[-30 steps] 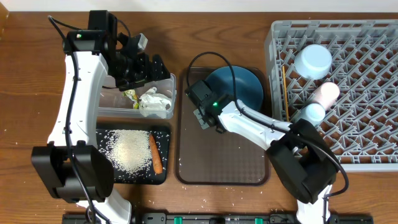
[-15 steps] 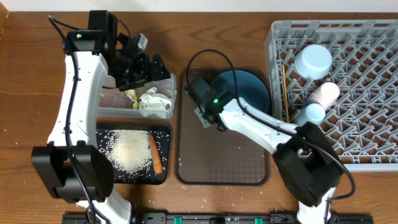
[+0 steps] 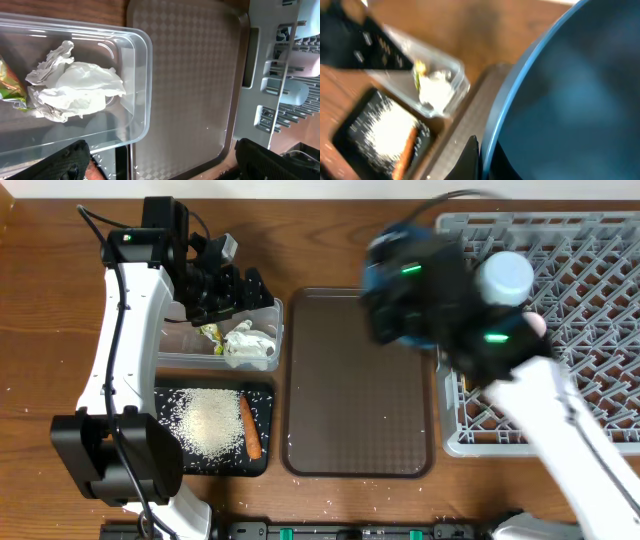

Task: Sort waste into correct bins and load items into the dishwasher rack
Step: 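Lift the blue plate and carry it right into the rack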

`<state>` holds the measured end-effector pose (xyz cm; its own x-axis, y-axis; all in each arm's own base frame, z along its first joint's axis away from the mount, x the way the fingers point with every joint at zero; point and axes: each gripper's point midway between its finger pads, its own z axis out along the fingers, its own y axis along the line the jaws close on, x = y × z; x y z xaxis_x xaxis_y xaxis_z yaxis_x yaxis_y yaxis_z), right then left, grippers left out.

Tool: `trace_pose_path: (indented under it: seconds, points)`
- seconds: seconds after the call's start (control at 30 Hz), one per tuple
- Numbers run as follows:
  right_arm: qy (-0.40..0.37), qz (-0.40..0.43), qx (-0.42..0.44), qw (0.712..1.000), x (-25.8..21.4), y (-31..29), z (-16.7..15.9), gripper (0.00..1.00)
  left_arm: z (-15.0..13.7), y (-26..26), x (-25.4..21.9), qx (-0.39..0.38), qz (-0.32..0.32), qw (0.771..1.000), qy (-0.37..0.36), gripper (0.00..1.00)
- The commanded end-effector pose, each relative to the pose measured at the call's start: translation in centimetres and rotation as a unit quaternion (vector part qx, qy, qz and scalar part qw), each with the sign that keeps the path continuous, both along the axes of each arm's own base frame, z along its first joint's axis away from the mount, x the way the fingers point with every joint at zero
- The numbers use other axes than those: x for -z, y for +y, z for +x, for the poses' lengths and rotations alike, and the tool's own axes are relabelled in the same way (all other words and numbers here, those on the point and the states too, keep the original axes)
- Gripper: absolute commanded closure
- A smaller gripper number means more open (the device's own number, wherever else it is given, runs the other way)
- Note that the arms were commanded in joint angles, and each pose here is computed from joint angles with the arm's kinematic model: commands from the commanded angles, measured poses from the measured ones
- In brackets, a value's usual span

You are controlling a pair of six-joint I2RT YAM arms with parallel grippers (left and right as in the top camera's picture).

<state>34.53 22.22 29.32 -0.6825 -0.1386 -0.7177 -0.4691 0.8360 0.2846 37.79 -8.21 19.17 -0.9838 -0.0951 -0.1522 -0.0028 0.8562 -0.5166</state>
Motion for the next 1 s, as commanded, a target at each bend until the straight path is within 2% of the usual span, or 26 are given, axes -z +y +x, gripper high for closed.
trace_pose_path:
  seconds: [0.0, 0.27, 0.57, 0.7, 0.97]
  points:
    - [-0.005, 0.074, -0.018, 0.997, -3.5, -2.7, -0.4, 0.99, -0.1, 0.2, 0.4, -0.002, 0.004, 1.000, 0.008, 0.05]
    - [-0.037, 0.216, -0.016, 0.976, -7.7, -14.2, 0.9, 0.99, -0.1, 0.2, 0.4, -0.002, 0.004, 1.000, 0.008, 0.05]
    - [-0.106, 0.327, -0.028, 0.939, -9.0, -25.7, 1.5, 0.99, -0.1, 0.2, 0.4, -0.002, 0.004, 1.000, 0.008, 0.05]
    - [-0.095, 0.358, -0.007, 0.929, -6.5, -29.4, 3.0, 0.99, -0.1, 0.2, 0.4, -0.002, 0.004, 1.000, 0.008, 0.05]
    - [-0.065, 0.382, 0.011, 0.922, -0.7, -32.4, 6.4, 0.99, -0.1, 0.2, 0.4, -0.002, 0.004, 1.000, 0.008, 0.05]
